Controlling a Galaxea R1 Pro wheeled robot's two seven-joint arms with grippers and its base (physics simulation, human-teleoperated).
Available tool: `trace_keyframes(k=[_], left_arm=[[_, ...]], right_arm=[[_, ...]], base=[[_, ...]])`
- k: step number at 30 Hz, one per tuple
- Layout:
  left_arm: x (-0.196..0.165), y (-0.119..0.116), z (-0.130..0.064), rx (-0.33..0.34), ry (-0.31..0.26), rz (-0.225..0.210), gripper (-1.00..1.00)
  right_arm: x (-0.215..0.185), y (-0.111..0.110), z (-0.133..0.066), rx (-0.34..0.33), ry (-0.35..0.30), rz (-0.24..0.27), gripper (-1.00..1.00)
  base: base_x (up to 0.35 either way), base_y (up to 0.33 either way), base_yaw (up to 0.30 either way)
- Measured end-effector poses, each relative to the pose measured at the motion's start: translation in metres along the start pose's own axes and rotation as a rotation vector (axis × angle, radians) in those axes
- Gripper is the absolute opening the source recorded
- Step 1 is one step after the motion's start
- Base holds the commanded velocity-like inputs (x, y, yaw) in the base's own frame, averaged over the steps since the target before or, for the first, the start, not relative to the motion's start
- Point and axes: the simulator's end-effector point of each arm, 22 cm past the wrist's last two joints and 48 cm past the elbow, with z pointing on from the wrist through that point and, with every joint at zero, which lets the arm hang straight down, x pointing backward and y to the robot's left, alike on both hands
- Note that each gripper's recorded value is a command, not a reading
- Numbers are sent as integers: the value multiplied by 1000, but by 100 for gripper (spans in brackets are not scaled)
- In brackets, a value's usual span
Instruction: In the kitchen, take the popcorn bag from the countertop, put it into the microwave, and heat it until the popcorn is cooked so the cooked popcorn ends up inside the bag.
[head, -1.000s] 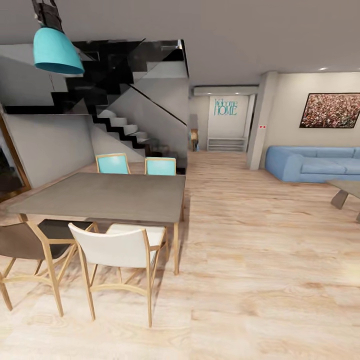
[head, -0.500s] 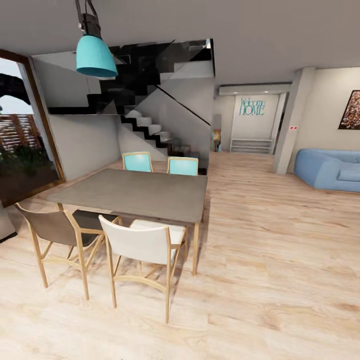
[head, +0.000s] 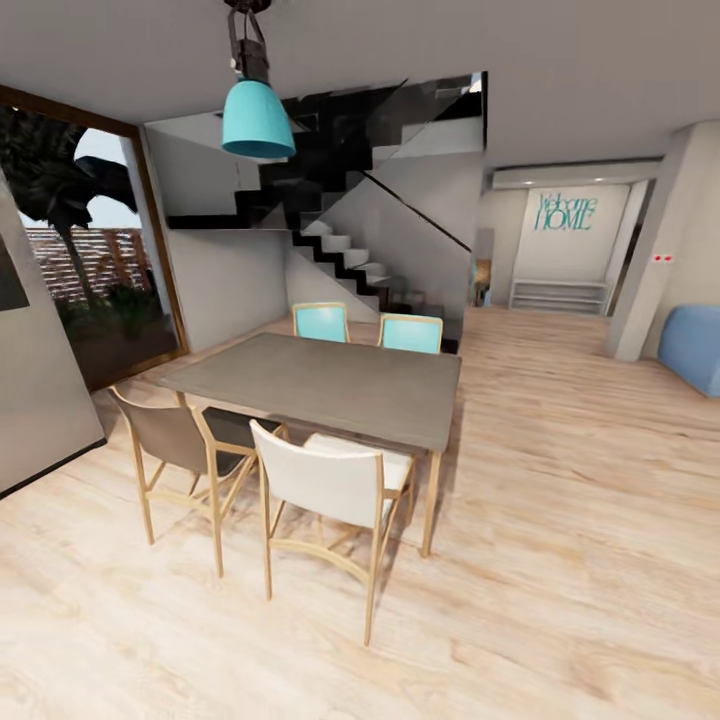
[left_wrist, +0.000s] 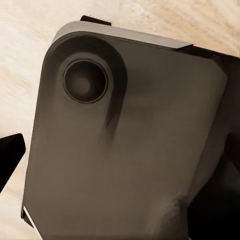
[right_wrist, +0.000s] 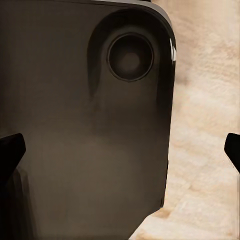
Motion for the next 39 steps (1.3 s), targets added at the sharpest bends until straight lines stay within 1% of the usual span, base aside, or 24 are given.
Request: trace_keyframes(k=[6,39], left_arm=[[0,0,0,0,0,0,100],[0,0,0,0,0,0,100]], right_arm=[[0,-1,0,0,1,-6,100],[0,-1,0,1,0,-6,100]], base=[[0,0,300],[0,0,300]])
